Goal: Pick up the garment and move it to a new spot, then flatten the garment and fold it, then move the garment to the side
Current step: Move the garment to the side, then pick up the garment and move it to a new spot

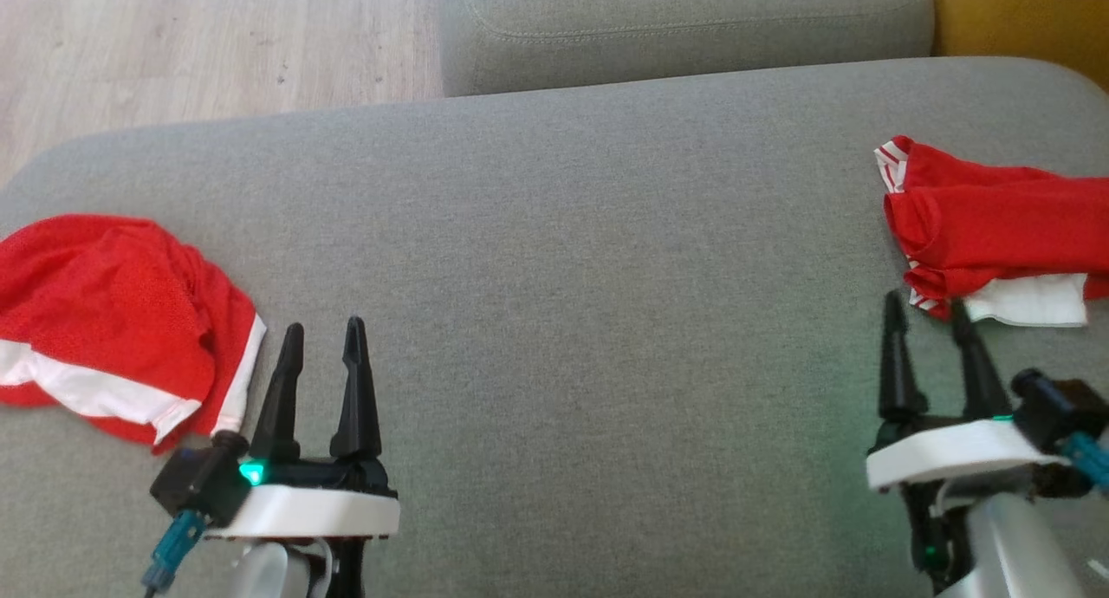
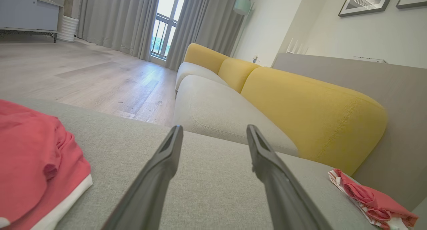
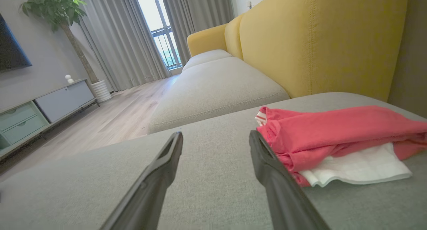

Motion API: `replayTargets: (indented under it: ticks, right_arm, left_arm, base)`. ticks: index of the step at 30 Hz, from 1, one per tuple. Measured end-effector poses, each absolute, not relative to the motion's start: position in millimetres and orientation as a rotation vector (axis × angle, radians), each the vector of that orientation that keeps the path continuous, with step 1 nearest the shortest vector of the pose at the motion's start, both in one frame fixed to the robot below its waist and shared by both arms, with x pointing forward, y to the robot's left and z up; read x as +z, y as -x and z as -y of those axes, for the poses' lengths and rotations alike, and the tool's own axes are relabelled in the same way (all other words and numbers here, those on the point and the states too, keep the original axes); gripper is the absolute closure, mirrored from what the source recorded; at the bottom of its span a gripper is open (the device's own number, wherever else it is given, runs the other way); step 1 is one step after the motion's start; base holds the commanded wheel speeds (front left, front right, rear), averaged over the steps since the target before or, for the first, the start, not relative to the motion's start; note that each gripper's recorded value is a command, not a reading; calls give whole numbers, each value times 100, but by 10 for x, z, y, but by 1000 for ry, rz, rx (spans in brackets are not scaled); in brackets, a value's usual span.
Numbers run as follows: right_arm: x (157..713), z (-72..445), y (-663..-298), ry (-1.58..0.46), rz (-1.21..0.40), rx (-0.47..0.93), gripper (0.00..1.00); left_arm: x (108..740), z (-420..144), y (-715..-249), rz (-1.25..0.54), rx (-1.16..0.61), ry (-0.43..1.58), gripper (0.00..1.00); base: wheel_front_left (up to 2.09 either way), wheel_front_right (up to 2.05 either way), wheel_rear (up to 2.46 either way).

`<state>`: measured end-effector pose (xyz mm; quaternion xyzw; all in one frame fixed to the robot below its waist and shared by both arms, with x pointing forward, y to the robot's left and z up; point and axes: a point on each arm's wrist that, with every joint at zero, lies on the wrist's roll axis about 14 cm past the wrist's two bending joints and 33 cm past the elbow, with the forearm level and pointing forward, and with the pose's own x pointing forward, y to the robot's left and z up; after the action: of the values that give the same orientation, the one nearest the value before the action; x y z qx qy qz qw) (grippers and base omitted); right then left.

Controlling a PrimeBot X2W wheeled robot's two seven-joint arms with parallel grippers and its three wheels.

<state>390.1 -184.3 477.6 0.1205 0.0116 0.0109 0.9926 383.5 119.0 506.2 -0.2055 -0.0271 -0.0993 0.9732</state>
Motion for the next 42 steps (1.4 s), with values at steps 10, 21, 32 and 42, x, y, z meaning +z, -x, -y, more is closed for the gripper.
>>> replayTargets:
  ticks: [10, 21, 32, 42]
  right_arm:
    - [4763, 1748, -3874, -231, -21, 48, 0]
    - [4775, 1739, -3877, -231, -18, 51, 0]
    - [4784, 1489, -3942, -232, -22, 124, 0]
    - [4838, 775, -3996, -256, -31, 329, 0]
  left_arm:
    - [5052, -1136, -3808, 49, -218, 398, 0]
    - [5062, -1159, -3803, 53, -212, 399, 0]
    - [5062, -1337, -3754, 62, -156, 394, 0]
    - [5069, -1838, -3531, 91, 3, 382, 0]
  base:
    - [0, 0, 0]
    - [0, 0, 0]
    - [0, 0, 0]
    - [0, 0, 0]
